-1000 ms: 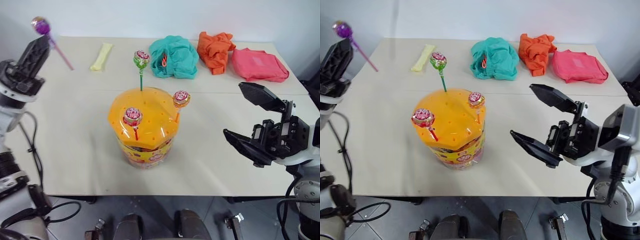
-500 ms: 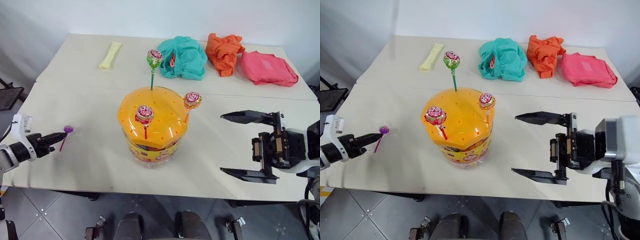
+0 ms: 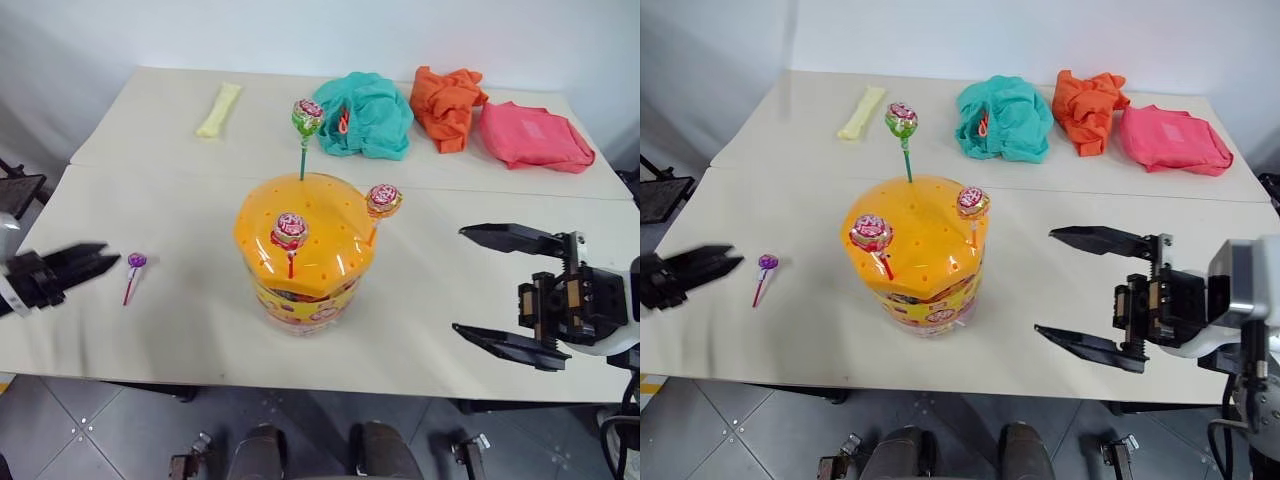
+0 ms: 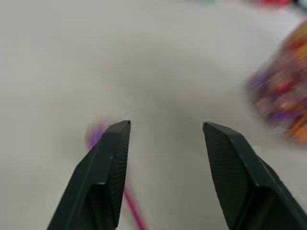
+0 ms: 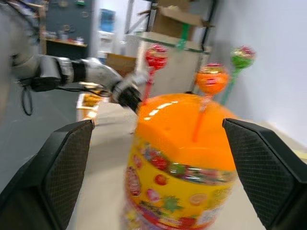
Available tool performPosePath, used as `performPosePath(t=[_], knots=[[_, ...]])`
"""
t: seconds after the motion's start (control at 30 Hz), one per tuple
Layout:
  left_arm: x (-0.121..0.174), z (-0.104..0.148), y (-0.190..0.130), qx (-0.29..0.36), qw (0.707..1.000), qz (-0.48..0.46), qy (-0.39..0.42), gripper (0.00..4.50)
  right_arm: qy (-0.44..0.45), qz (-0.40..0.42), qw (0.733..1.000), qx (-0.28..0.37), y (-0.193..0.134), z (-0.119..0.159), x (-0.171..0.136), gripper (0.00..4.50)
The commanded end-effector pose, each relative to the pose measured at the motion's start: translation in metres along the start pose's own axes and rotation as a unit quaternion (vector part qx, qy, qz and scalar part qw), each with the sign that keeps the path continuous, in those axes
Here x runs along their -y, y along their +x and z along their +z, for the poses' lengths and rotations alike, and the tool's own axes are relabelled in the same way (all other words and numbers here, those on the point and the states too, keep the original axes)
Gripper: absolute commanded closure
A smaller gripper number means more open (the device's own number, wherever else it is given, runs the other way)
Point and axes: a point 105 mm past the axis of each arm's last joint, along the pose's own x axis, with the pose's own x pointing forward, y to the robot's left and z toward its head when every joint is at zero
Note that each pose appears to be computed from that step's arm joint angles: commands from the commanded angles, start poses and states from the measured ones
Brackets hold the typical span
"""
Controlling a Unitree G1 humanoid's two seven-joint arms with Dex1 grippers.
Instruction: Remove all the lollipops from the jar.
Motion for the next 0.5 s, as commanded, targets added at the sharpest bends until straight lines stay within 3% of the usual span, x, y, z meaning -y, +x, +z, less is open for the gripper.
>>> performPosePath(t=[0.03, 0.13, 0.2, 0.3, 0.4, 0.5], knots=[[0.028, 0.044, 0.021, 0.064, 0.992, -0.105, 0.035, 1.98, -0.02, -0.035, 0.999, 0.003, -0.009, 0.007, 0.005, 0.0], [0.056, 0.066, 0.051, 0.093, 0.978, -0.184, 0.025, 1.98, -0.024, -0.059, 0.998, 0.004, -0.015, 0.011, 0.011, 0.0], [0.089, 0.091, 0.092, 0.14, 0.954, -0.264, 0.033, 1.62, -0.032, -0.09, 0.995, 0.011, -0.02, 0.019, 0.017, 0.0], [0.118, 0.109, 0.12, 0.159, 0.927, -0.338, 0.02, 0.84, -0.038, -0.115, 0.992, 0.017, -0.023, 0.026, 0.017, 0.0], [0.142, 0.12, 0.138, 0.157, 0.895, -0.418, -0.005, 0.84, -0.036, -0.137, 0.99, 0.014, -0.027, 0.028, 0.011, 0.0], [0.152, 0.119, 0.151, 0.13, 0.884, -0.449, -0.007, 0.84, -0.038, -0.153, 0.987, 0.009, -0.028, 0.028, 0.007, 0.0]])
